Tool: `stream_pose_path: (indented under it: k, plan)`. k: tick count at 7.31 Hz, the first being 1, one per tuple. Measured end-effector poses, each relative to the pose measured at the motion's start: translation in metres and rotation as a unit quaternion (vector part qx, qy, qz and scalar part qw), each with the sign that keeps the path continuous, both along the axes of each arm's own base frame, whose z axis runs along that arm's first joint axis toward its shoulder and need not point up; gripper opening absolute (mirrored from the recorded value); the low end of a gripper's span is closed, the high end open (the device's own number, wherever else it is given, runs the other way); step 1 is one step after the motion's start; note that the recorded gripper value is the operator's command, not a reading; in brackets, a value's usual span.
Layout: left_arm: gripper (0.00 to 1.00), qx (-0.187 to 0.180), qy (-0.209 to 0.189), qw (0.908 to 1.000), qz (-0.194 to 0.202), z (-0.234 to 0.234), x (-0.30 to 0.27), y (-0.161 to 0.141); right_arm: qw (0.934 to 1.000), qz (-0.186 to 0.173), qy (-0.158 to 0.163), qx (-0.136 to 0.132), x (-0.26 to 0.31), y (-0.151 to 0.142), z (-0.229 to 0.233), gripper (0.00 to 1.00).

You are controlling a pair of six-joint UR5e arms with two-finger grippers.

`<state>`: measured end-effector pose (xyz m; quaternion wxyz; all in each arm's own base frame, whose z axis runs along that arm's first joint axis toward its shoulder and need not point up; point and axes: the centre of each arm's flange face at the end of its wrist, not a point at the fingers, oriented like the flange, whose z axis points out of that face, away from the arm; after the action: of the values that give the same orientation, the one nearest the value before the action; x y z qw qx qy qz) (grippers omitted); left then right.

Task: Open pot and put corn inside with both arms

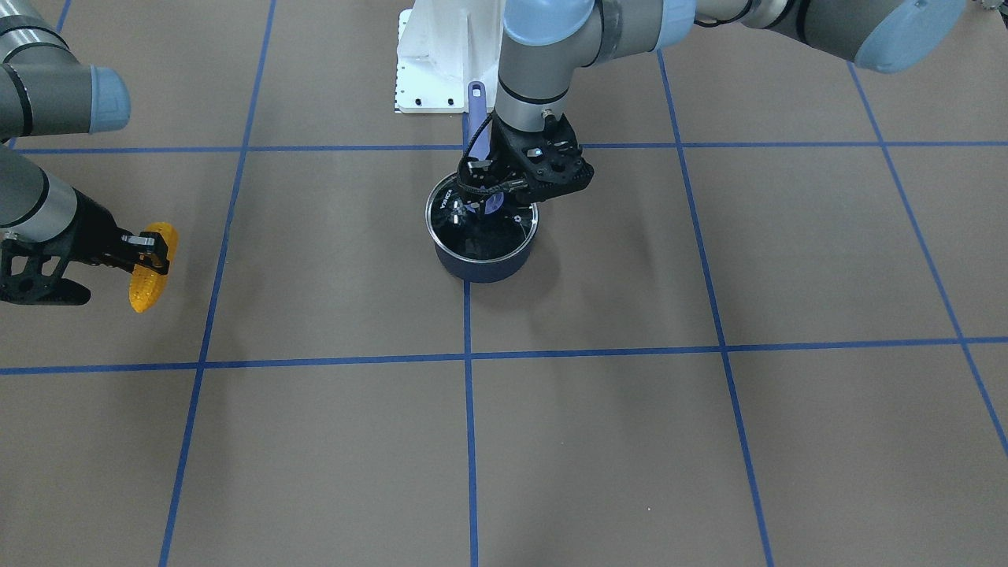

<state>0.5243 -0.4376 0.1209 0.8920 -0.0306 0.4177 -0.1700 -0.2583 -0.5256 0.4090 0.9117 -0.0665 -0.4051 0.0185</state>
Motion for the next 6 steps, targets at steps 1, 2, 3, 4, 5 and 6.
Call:
stream_pose_path:
  k: [1, 2, 3, 4, 5, 6]
  plan:
    - [0.98, 0.0, -0.004, 1.0, 0.002, 0.001, 0.008, 0.003, 1.0, 0.002, -0.002, -0.001, 0.001, -0.003, -0.008, 0.1]
    - [0.98, 0.001, -0.01, 0.9999, 0.004, 0.005, 0.017, 0.008, 1.0, 0.003, -0.005, -0.001, 0.003, -0.006, -0.013, 0.1]
    - [0.98, 0.001, -0.015, 0.9999, 0.009, 0.007, 0.025, 0.015, 1.0, 0.004, -0.008, -0.001, 0.004, -0.008, -0.016, 0.1]
    - [0.98, 0.001, -0.017, 0.9998, 0.014, 0.009, 0.032, 0.021, 0.9999, 0.005, -0.01, -0.001, 0.005, -0.009, -0.018, 0.1]
    - [0.93, 0.001, -0.017, 0.9997, 0.018, 0.009, 0.036, 0.026, 0.9999, 0.005, -0.011, -0.001, 0.006, -0.01, -0.019, 0.1]
    - [0.82, 0.001, -0.017, 0.9996, 0.021, 0.009, 0.039, 0.03, 0.9999, 0.006, -0.012, -0.002, 0.006, -0.011, -0.019, 0.1]
